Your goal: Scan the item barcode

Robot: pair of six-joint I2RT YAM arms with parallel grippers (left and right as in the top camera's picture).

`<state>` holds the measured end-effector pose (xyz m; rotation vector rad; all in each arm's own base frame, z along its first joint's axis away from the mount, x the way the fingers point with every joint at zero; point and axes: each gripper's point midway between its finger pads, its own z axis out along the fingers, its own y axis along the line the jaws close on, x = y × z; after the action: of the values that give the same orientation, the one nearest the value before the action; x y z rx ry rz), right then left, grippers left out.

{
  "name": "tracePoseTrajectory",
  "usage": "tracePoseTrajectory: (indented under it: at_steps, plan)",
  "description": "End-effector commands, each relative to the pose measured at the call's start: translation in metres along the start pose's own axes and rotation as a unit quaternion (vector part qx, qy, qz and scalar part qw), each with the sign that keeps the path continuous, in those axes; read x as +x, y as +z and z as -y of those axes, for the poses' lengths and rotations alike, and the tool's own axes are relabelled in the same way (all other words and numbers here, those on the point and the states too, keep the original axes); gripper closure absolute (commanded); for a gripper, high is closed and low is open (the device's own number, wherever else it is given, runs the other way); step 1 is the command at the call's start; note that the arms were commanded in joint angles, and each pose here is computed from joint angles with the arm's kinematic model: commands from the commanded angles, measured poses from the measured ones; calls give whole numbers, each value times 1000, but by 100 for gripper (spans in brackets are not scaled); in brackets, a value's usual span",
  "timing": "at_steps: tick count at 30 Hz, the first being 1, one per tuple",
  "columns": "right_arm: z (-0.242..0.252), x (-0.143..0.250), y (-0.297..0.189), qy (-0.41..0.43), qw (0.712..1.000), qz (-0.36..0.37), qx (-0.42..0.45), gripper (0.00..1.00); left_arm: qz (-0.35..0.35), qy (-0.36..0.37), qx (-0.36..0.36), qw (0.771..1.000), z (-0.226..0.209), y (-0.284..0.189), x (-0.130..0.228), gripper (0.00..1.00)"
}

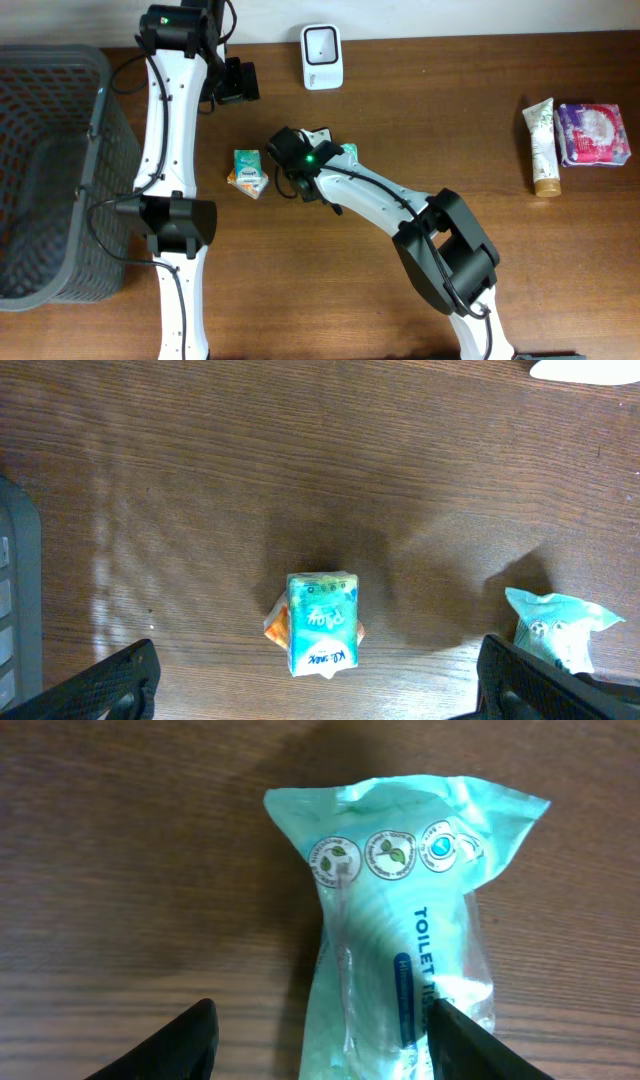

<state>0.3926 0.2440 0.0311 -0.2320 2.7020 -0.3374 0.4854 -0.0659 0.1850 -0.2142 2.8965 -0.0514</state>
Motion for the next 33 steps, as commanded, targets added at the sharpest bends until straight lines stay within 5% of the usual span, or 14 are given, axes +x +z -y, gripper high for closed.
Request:
tracePoseTrajectory:
  at_steps: [1,6,15,17,20,23,29,33]
  plan:
    - [15,3,16,5,999,0,44,39,7,5,-4,1000,-2,-3,-2,1]
    - [18,0,19,6,998,8,55,48,7,6,-3,1000,-1,-3,-2,1]
    - [33,3,46,21,997,-12,67,51,7,6,-3,1000,-1,-3,-2,1]
    - [32,3,47,22,998,-12,65,59,7,6,-4,1000,-1,-3,-2,1]
    - [19,8,46,-2,999,-32,25,96,7,6,-3,1000,-1,-3,-2,1]
    - [14,-1,22,8,1000,-24,-17,96,7,6,-3,1000,-1,-3,-2,1]
    - [6,-19,-50,38,965,-58,-255,96,7,6,-3,1000,-1,-3,-2,1]
    - [7,-10,-91,26,866,-119,-484,96,7,6,-3,1000,-1,-3,-2,1]
